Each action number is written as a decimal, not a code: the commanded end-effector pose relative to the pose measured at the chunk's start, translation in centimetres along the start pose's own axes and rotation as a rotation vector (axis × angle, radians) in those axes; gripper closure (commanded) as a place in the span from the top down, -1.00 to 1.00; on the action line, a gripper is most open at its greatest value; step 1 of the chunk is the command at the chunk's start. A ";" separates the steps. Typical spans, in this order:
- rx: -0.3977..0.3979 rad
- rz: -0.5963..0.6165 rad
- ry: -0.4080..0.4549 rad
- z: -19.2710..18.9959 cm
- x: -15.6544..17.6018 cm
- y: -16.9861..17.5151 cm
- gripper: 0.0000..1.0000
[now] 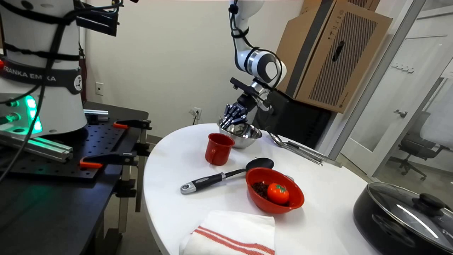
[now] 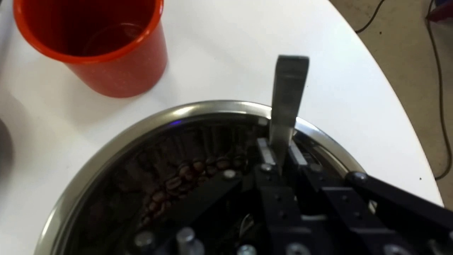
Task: Use the spoon to mix the contents of the silver bowl
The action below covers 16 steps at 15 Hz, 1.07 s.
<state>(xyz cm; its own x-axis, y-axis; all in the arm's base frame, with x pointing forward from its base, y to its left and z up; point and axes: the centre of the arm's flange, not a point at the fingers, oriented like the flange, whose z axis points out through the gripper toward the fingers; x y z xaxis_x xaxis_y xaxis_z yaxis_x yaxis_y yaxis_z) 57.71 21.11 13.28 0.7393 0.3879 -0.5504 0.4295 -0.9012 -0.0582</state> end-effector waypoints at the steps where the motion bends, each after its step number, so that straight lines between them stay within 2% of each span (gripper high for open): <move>1: 0.020 -0.006 -0.080 0.0 -1.2 0.9 -0.94; 3: 0.026 0.004 -0.095 -0.3 -1.6 1.6 -0.94; 8: -0.014 0.037 -0.045 -1.5 -2.1 3.0 -0.94; 16: -0.042 0.069 -0.073 -1.1 -1.5 4.1 -0.94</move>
<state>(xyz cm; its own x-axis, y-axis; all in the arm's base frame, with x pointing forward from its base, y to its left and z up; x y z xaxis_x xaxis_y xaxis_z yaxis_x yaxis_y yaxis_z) 58.47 17.30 14.74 0.7269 0.3262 -0.6043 0.3970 -0.9176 -0.0178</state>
